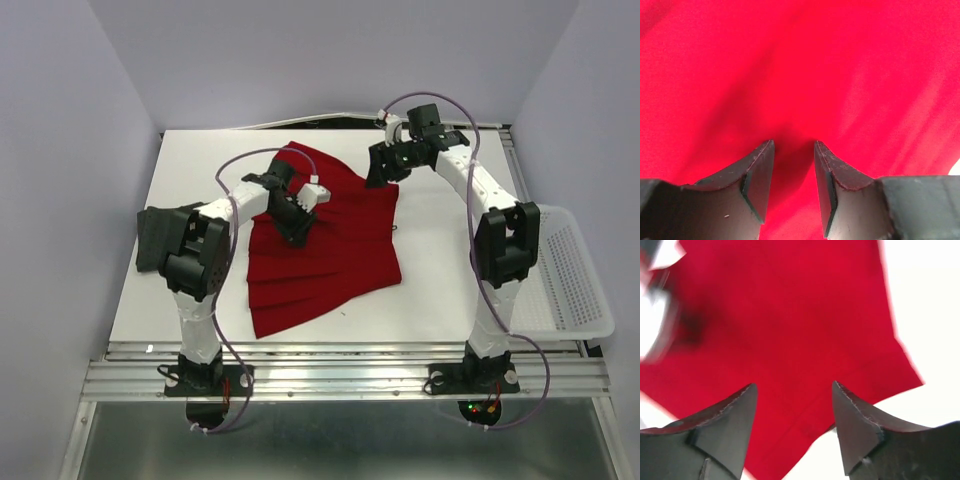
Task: Fold and stack the skirts
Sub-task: Flatten the skirt out
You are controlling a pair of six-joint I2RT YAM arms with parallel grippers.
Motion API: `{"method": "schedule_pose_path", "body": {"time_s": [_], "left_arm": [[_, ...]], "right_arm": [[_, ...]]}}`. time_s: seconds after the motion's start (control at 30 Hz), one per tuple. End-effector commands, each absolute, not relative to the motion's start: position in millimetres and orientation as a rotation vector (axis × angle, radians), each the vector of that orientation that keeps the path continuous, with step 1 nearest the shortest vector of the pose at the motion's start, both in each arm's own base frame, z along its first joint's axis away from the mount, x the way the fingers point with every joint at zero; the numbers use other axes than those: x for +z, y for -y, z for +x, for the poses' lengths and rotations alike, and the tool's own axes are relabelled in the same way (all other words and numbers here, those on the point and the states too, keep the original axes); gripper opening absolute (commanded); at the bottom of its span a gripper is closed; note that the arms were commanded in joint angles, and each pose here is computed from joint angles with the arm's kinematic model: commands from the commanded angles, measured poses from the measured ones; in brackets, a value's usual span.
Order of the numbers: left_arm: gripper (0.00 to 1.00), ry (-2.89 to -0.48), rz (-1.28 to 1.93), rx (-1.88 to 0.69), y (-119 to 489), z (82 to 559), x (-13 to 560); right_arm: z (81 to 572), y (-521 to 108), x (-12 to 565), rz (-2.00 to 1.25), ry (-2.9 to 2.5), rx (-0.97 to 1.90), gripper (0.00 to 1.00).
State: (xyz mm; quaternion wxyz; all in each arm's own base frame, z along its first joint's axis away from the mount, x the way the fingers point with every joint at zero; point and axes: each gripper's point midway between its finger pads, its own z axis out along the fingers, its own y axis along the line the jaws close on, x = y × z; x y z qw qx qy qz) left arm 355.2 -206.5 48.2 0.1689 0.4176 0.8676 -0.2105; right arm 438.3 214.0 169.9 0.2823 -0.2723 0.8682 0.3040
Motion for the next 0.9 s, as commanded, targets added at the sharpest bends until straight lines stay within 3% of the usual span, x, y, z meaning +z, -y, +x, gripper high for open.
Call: {"method": "schedule_pose_path", "body": {"time_s": [0.0,0.07,0.17,0.43,0.5,0.53,0.6,0.63,0.87], "left_arm": [[0.48,-2.219,1.331,-0.675,242.6,328.5,94.7],[0.52,-2.135,1.386,-0.665,253.7,315.6,105.1],[0.57,-2.027,1.48,-0.603,275.5,295.3,111.2],[0.61,-1.872,1.672,-0.426,330.3,258.3,98.7],[0.61,-1.825,1.713,-0.375,345.2,249.6,95.4],[0.61,-1.804,1.736,-0.353,350.0,246.7,93.1],[0.61,-1.761,1.764,-0.288,363.0,240.9,86.6],[0.61,-1.737,1.762,-0.238,366.9,245.0,86.9],[0.62,-1.691,1.782,-0.197,400.7,243.4,77.4]], "right_arm": [[507.9,-194.7,148.3,-0.663,-2.296,0.512,0.69],[522.8,-175.7,140.0,-0.619,-2.305,0.442,0.76],[537.5,-155.3,124.0,-0.585,-2.31,0.403,0.78],[520.1,-145.3,63.7,-0.6,-2.418,0.648,0.7],[513.0,-145.7,53.6,-0.596,-2.435,0.705,0.65],[512.3,-147.2,51.7,-0.592,-2.437,0.719,0.57],[512.2,-149.3,44.5,-0.584,-2.449,0.743,0.51],[512.7,-150.6,42.9,-0.575,-2.452,0.755,0.42],[516.5,-150.0,33.7,-0.517,-2.458,0.837,0.3]]}}
